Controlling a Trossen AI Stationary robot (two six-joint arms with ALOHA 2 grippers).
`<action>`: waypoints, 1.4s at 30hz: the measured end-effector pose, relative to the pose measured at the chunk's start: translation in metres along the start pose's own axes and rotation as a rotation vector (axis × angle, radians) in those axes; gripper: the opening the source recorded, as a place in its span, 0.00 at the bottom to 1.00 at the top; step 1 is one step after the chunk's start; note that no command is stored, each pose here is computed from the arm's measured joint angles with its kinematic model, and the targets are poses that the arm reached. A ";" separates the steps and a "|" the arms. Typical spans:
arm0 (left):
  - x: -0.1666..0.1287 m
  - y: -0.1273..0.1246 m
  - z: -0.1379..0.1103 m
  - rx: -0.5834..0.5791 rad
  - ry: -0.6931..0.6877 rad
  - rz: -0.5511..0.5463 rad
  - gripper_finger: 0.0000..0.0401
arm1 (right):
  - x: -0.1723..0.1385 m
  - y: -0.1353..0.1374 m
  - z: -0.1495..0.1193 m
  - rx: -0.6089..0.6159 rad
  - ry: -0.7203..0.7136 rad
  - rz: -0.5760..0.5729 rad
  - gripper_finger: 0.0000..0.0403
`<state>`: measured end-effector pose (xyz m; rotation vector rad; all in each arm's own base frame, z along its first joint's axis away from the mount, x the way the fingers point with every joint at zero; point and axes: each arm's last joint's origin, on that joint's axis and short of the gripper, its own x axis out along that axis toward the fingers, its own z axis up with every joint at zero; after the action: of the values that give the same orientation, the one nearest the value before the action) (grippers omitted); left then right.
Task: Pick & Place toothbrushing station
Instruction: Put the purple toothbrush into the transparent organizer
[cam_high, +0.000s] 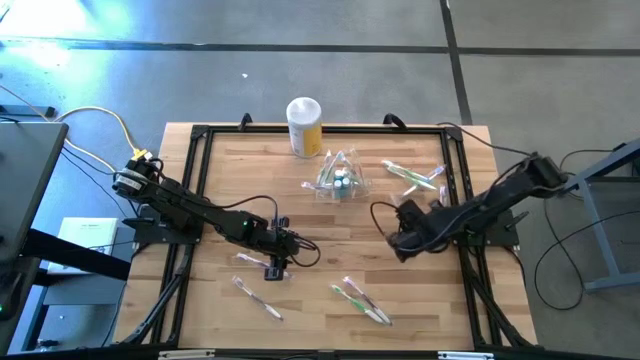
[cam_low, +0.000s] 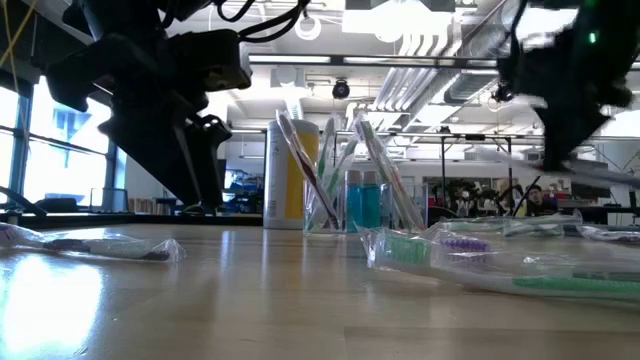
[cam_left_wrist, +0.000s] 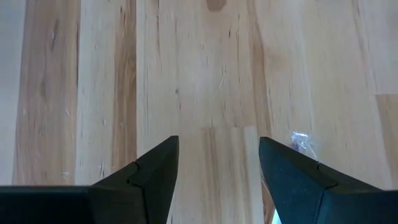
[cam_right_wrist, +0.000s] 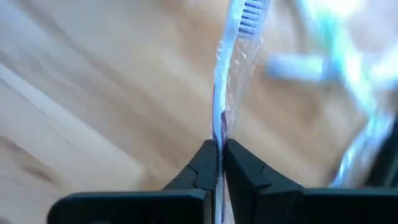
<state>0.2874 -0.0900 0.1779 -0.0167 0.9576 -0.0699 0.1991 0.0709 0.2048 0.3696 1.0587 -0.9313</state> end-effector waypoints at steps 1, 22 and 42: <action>0.000 0.000 0.000 0.000 -0.001 0.000 0.53 | -0.007 0.002 0.002 -0.013 -0.093 0.025 0.03; 0.000 0.000 0.000 0.031 -0.006 0.004 0.53 | -0.003 0.034 0.069 -0.179 -0.830 -0.059 0.03; 0.005 0.002 -0.009 0.026 -0.002 0.007 0.53 | 0.073 -0.030 0.088 -0.036 -1.086 0.301 0.03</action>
<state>0.2829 -0.0881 0.1680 0.0107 0.9543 -0.0755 0.2386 -0.0393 0.1878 -0.0405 0.0167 -0.6773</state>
